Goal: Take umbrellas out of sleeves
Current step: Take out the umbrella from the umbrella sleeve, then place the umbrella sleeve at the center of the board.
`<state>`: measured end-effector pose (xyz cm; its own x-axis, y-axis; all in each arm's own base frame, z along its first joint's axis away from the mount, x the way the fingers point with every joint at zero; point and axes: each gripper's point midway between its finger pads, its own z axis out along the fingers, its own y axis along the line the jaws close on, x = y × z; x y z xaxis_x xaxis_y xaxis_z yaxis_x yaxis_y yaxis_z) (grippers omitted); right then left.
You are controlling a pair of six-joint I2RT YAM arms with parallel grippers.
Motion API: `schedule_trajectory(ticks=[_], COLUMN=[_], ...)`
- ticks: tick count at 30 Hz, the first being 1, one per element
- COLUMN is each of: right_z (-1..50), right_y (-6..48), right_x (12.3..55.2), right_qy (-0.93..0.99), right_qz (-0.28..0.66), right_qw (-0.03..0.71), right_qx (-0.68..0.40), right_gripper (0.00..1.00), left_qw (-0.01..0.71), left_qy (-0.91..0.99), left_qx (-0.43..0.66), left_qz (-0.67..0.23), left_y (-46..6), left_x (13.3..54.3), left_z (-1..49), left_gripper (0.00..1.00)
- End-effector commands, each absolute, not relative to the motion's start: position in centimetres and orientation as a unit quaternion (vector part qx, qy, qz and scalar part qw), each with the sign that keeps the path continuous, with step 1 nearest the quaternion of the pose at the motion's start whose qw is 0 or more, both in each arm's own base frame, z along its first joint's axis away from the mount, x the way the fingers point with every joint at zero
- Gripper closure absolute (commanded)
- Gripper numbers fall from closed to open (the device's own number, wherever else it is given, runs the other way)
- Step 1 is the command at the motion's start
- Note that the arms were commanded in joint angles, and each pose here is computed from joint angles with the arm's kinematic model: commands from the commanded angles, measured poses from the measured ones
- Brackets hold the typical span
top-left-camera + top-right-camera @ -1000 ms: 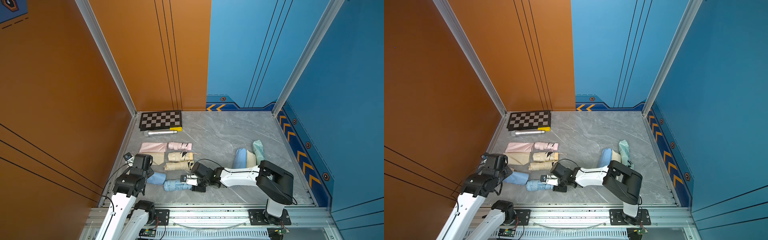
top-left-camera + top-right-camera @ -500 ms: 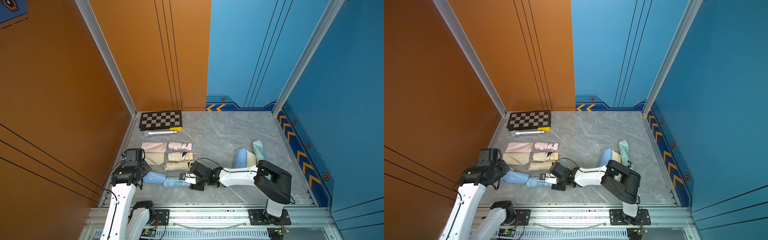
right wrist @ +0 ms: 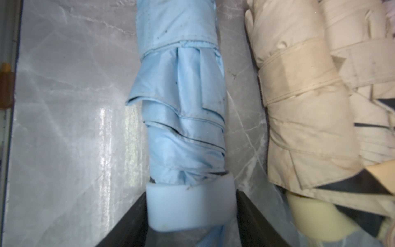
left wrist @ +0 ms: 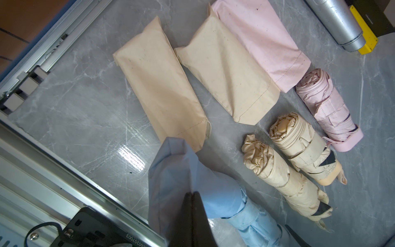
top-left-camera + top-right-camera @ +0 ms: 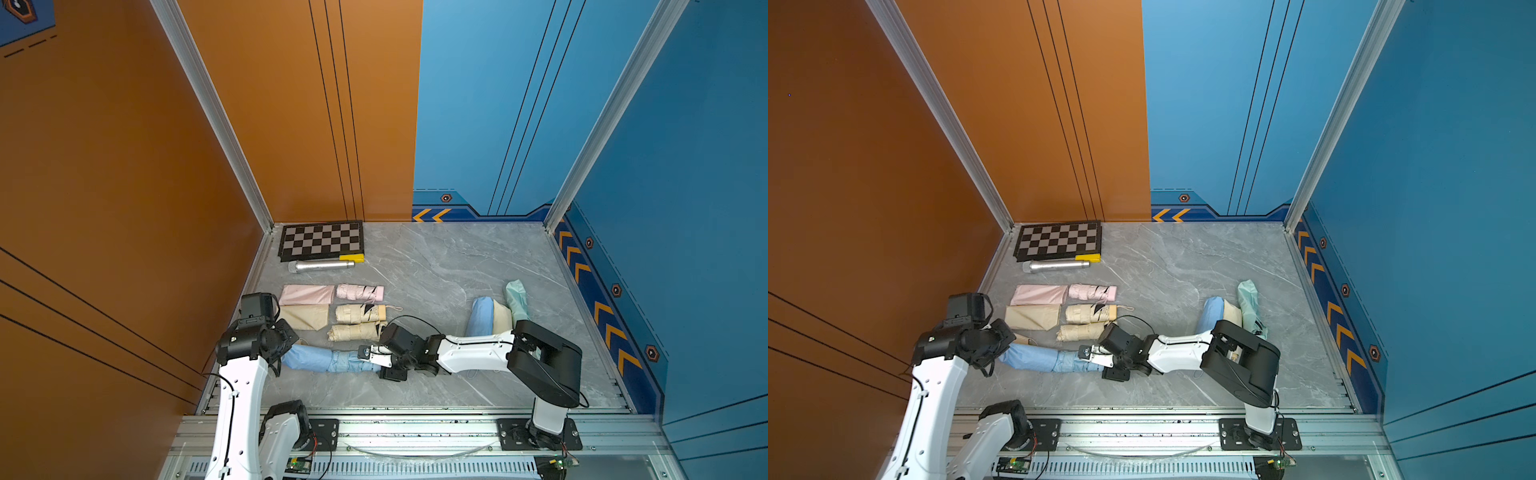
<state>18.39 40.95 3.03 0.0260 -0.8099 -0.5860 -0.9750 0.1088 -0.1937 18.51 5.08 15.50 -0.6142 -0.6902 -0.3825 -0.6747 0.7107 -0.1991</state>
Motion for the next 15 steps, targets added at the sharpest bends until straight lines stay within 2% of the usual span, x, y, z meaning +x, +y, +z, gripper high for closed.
schedule_trajectory(ticks=[1, 5, 15], right_z=[3.1, 3.4, 3.9], right_y=[40.4, 40.7, 41.2], right_x=[18.3, 18.2, 18.6], right_qy=[0.687, 0.681, 0.675], right_qz=[0.139, 0.141, 0.159], right_qw=[0.280, 0.280, 0.291], right_qx=[-0.656, -0.662, -0.659], right_gripper=[0.23, 0.13, 0.01], left_qw=[0.209, 0.183, 0.142], left_qy=[0.903, 0.908, 0.901], left_qx=[-0.375, -0.376, -0.410], left_qz=[-0.008, -0.012, 0.002], left_y=[5.4, 5.3, 6.5], left_x=[17.8, 17.6, 17.2], left_z=[15.9, 15.0, 13.6], left_gripper=[1.00, 1.00, 0.99])
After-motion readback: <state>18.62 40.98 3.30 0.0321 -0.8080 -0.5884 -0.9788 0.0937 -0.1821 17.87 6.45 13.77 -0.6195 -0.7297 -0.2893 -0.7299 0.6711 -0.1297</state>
